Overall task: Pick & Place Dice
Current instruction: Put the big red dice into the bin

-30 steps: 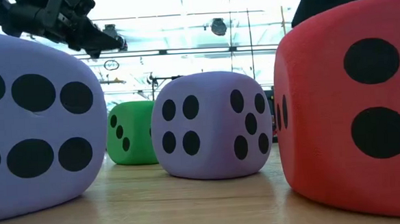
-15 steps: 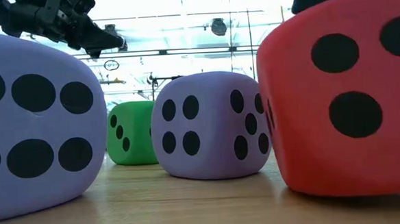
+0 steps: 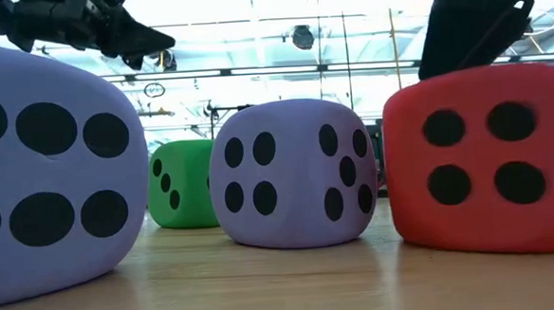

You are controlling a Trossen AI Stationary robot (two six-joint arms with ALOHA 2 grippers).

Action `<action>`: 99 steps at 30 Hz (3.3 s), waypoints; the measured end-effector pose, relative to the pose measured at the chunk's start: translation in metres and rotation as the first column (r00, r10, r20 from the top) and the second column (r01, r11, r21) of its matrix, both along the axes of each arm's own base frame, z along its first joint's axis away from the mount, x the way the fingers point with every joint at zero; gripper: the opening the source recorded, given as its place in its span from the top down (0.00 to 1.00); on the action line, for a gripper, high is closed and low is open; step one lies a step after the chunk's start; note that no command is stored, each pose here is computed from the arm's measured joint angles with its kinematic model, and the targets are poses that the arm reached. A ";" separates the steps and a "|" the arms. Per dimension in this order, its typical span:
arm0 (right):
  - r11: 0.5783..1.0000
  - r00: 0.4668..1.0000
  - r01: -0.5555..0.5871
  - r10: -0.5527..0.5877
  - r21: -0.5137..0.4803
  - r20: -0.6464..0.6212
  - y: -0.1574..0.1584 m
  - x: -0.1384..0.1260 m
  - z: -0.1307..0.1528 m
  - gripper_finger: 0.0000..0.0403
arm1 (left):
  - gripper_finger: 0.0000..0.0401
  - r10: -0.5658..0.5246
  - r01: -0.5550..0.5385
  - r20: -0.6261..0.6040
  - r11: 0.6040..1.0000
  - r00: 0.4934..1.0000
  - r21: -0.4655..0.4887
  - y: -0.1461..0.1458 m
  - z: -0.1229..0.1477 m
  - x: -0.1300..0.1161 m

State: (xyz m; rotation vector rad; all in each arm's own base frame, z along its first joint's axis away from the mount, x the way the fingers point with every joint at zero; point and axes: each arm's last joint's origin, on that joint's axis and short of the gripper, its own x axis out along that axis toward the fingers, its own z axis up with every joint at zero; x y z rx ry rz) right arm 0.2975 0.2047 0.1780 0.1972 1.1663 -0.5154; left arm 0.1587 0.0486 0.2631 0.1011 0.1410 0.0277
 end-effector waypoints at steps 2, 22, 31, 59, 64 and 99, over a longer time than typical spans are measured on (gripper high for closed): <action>1.000 1.000 0.013 -0.013 -0.005 0.000 -0.001 0.000 0.000 0.29 | 0.99 -0.001 0.000 -0.018 1.000 1.000 -0.012 0.000 -0.002 0.000; 0.990 0.983 -0.105 0.089 0.096 0.158 -0.002 0.001 0.039 0.25 | 0.99 -0.096 0.095 -0.085 0.995 0.992 -0.022 -0.015 -0.009 0.004; 0.972 0.941 -0.205 0.164 0.114 0.296 -0.017 -0.003 0.085 0.24 | 0.99 -0.112 0.111 -0.097 0.994 0.989 -0.018 -0.018 -0.010 0.005; 0.955 0.990 -0.139 0.143 0.262 0.005 -0.022 0.015 0.062 0.23 | 0.99 -0.055 0.059 -0.049 0.996 0.997 0.073 -0.015 -0.005 0.006; 0.947 0.991 -0.122 0.134 0.297 -0.019 -0.029 0.018 0.062 0.18 | 0.99 -0.048 0.051 -0.049 0.997 0.998 0.065 -0.015 -0.005 0.006; 0.943 0.993 -0.091 0.110 0.321 -0.042 -0.025 0.022 0.051 0.02 | 0.99 -0.043 0.043 0.000 0.995 0.999 0.095 -0.015 0.000 0.007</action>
